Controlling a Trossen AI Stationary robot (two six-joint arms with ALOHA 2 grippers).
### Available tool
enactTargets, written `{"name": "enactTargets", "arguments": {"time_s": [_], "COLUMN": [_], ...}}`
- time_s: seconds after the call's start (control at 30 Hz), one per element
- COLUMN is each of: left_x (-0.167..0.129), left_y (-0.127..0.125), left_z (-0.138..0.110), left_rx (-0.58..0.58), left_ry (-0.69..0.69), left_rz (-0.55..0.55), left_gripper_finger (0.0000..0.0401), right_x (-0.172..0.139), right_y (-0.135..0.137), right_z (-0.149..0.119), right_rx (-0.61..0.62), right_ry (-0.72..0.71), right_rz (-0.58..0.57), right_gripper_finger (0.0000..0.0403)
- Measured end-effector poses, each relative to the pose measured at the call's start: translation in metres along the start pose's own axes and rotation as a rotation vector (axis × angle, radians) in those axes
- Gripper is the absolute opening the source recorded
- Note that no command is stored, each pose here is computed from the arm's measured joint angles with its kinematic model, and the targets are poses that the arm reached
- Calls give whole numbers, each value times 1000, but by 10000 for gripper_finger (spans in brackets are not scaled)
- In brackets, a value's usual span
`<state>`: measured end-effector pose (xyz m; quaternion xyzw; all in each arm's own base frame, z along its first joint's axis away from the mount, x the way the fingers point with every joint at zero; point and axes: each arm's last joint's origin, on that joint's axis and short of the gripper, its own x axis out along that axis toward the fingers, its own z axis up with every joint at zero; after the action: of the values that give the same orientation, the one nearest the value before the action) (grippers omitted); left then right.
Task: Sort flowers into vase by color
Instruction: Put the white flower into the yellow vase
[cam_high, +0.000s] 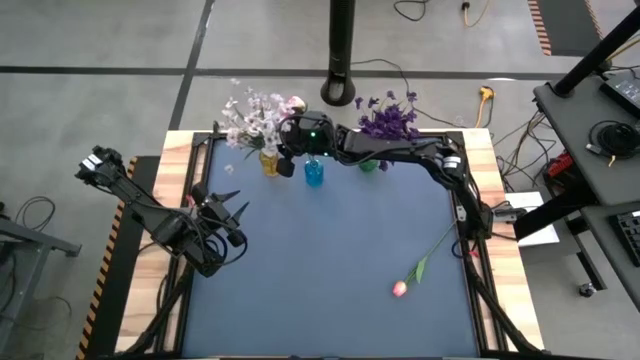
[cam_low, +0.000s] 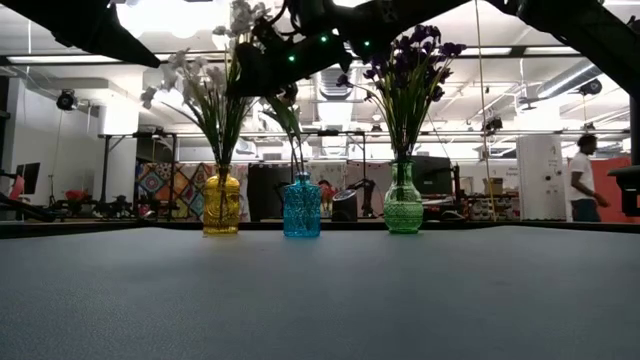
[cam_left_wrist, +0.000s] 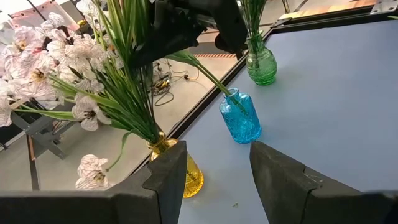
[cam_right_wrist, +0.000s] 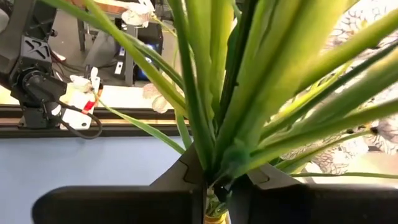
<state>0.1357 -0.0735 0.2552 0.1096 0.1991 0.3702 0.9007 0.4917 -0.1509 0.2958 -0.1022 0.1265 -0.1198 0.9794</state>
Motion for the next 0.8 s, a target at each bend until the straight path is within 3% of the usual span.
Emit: {"name": "enactTargets", "arguments": {"time_s": [0.8], "left_x": [0], "left_y": [0], "left_z": [0], "left_rx": [-6], "left_ry": [-1], "left_rz": [-1], "left_gripper_finger": [160], "right_x": [19], "right_y": [6], "right_z": [-25], "right_rx": [0], "right_ry": [32], "right_rz": [8], "right_gripper_finger": [28]}}
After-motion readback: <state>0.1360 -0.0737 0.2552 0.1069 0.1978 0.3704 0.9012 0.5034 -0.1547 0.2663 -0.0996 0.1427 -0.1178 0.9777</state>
